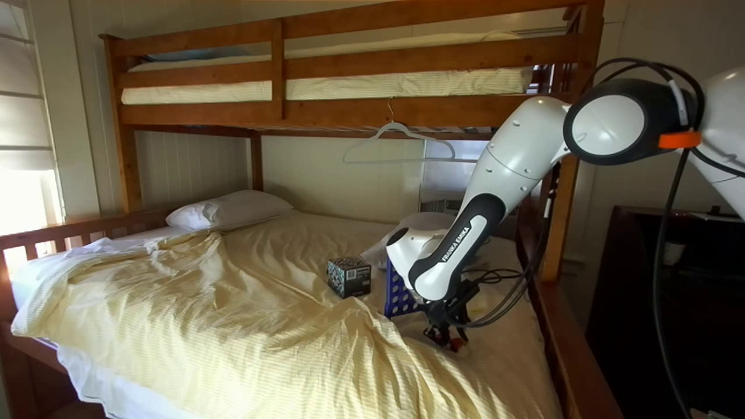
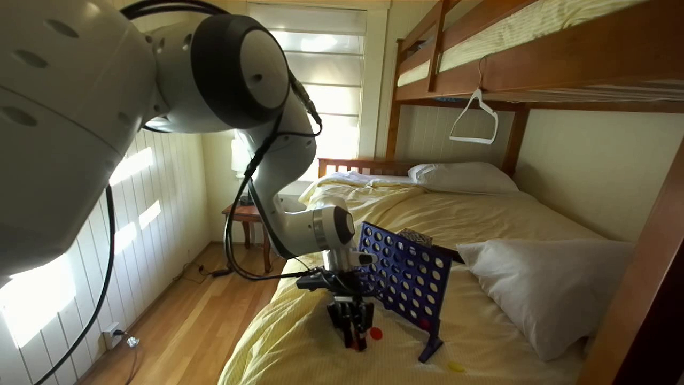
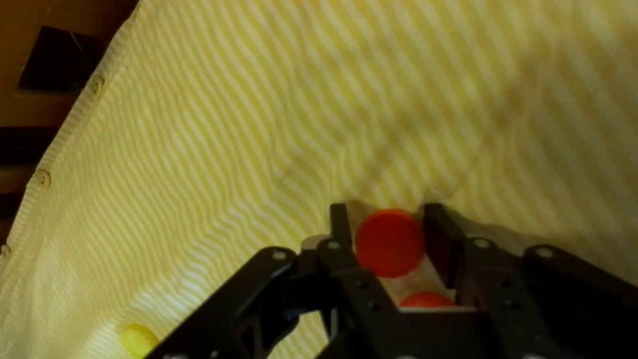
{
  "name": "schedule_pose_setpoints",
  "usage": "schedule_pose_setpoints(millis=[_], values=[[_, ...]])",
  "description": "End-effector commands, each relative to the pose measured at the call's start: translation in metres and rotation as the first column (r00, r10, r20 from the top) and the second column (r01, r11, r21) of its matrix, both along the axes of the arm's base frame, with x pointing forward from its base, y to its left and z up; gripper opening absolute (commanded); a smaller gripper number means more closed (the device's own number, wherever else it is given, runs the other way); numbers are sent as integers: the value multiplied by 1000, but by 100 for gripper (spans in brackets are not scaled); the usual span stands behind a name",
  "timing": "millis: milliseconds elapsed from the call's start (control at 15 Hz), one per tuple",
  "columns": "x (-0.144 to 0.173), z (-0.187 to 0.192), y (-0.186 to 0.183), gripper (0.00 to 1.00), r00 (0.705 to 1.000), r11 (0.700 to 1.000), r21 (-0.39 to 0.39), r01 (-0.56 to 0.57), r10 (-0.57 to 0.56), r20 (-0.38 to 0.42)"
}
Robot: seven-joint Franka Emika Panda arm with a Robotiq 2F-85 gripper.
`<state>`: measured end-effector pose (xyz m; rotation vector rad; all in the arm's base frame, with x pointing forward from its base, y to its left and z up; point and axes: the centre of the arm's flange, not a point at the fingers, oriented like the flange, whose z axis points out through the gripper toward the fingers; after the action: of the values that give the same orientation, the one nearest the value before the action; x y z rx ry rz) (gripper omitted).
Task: Put the orange circle inside the blue object
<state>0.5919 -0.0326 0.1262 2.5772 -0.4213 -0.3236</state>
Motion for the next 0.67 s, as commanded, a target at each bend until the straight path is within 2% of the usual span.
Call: schedule_pose_setpoints(millis=[0,67,133,267,333,400,467,600], values=[[3,-5,-3,30,1000,999,-39,-15,15,-3],[3,-5,-3,35,1000,999,-40,-16,16,-3],[3,-5,-3,35,1000,999,-42,-16,16,-4],[3,-6,-3,31,1000,999,-43,-17,16,-6],[3,-6,-4,25,1000,999,-41,-15,15,-7],[3,-7,-4,32,1000,999,-39,-16,15,-8],[2,-6,-5,53,1000,999,-34,-16,16,-7],[1,-4,-7,66,1000,999,-35,-16,16,-3]])
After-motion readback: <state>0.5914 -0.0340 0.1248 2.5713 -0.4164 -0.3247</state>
